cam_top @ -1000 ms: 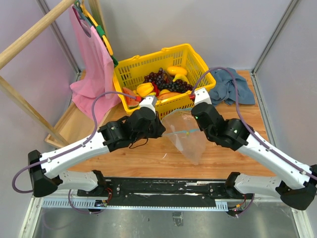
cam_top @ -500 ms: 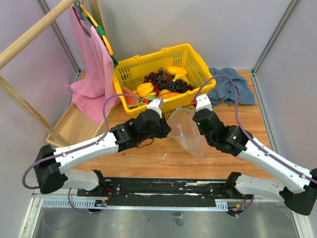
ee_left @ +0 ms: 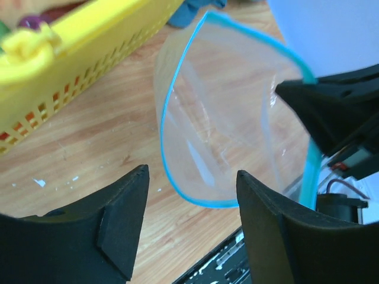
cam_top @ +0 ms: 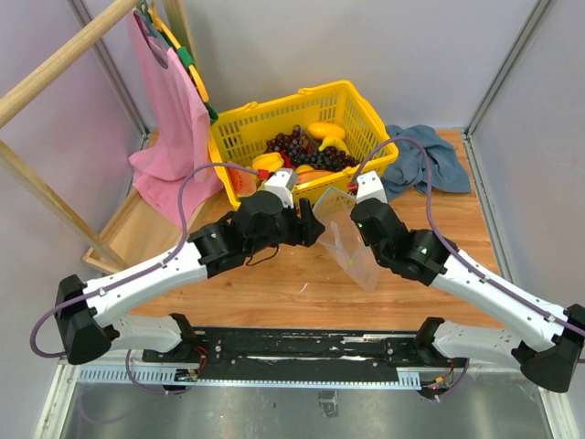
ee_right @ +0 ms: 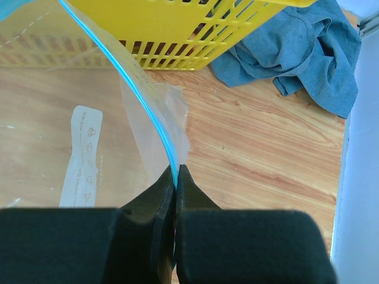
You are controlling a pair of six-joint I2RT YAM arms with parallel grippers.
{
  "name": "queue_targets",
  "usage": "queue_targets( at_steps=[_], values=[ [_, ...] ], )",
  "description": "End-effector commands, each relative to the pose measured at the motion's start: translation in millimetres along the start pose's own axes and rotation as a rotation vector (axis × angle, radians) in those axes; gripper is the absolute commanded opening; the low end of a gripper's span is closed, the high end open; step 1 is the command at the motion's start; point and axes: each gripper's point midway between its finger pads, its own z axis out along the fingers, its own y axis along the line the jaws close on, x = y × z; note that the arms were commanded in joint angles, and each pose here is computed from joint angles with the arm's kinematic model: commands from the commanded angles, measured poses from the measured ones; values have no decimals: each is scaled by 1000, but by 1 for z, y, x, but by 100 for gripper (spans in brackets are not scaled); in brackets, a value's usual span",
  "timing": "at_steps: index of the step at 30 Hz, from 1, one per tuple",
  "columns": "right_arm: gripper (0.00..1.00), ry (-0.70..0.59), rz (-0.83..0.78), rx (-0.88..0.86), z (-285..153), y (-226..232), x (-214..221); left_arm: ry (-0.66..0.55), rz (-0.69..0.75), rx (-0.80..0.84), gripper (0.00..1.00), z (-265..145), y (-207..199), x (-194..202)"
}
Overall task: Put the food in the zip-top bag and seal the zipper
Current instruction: Pick up the fake vegetable from the bin.
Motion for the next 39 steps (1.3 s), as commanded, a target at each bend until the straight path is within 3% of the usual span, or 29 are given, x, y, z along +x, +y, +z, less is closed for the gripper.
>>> queue_targets(
  at_steps=[1, 7, 16, 27, 39],
  values=[
    [1, -23, 18, 41, 1, -8, -11, -58, 33, 25, 66, -17, -6, -38],
    [1, -20, 10, 40, 3, -7, -11, -83, 41, -85, 79, -28, 25, -81],
    [1, -16, -2, 30, 6, -2, -12, -47, 51, -305, 85, -6, 103, -136],
    [1, -12, -4, 15, 9, 3, -11, 159, 49, -389, 86, 61, 150, -100],
    [1, -22, 13, -4, 8, 5, -13, 276, 24, -438, 82, 91, 179, -51]
  ],
)
